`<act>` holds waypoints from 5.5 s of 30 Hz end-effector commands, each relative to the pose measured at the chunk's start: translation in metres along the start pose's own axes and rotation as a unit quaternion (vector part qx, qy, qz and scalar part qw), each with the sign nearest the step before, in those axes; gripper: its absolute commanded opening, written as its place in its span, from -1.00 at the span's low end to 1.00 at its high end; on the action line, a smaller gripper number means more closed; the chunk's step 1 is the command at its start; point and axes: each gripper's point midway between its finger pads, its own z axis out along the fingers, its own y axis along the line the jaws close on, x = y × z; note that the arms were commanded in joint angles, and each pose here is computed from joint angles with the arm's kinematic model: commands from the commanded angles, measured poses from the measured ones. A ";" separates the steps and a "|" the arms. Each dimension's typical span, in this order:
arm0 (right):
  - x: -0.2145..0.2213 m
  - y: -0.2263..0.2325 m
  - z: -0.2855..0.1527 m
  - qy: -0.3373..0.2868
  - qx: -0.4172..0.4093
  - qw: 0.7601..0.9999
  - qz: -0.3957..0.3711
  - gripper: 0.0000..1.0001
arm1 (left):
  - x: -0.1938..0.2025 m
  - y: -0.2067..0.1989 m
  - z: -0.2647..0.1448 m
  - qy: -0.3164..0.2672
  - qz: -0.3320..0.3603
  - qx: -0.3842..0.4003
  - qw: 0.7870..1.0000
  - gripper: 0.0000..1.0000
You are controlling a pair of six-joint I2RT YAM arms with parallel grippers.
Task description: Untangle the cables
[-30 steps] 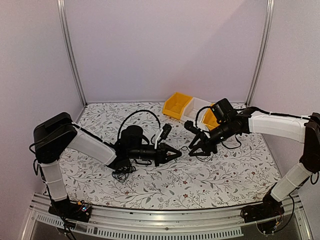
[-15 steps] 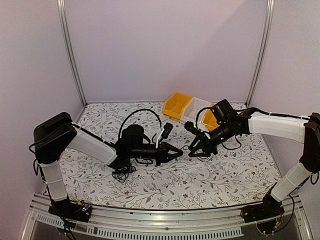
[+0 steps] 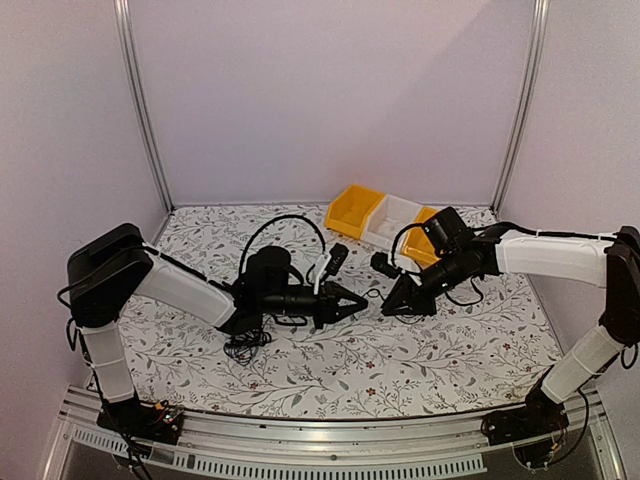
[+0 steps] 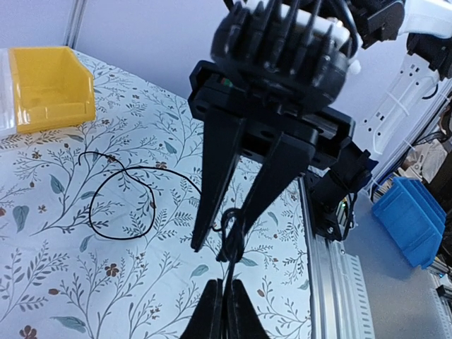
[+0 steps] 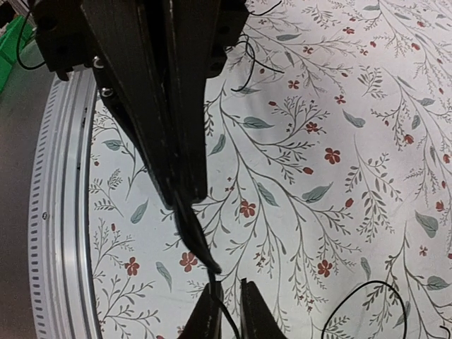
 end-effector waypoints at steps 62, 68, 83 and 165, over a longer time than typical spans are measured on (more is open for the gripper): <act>-0.040 -0.016 -0.044 -0.012 0.106 0.990 -0.096 -0.32 | -0.014 -0.010 0.017 0.007 0.043 -0.005 0.999 -1.00; -0.044 -0.017 -0.040 -0.020 0.097 0.990 -0.096 -0.41 | -0.011 -0.015 0.017 0.014 0.042 0.011 0.999 -1.00; -0.048 0.003 -0.040 -0.044 0.051 0.991 -0.115 -0.51 | -0.007 -0.016 0.023 0.023 0.036 0.024 0.999 -1.00; -0.029 0.015 -0.040 -0.040 0.001 0.994 -0.098 -1.00 | -0.004 -0.010 0.028 0.027 0.024 0.021 0.999 -0.96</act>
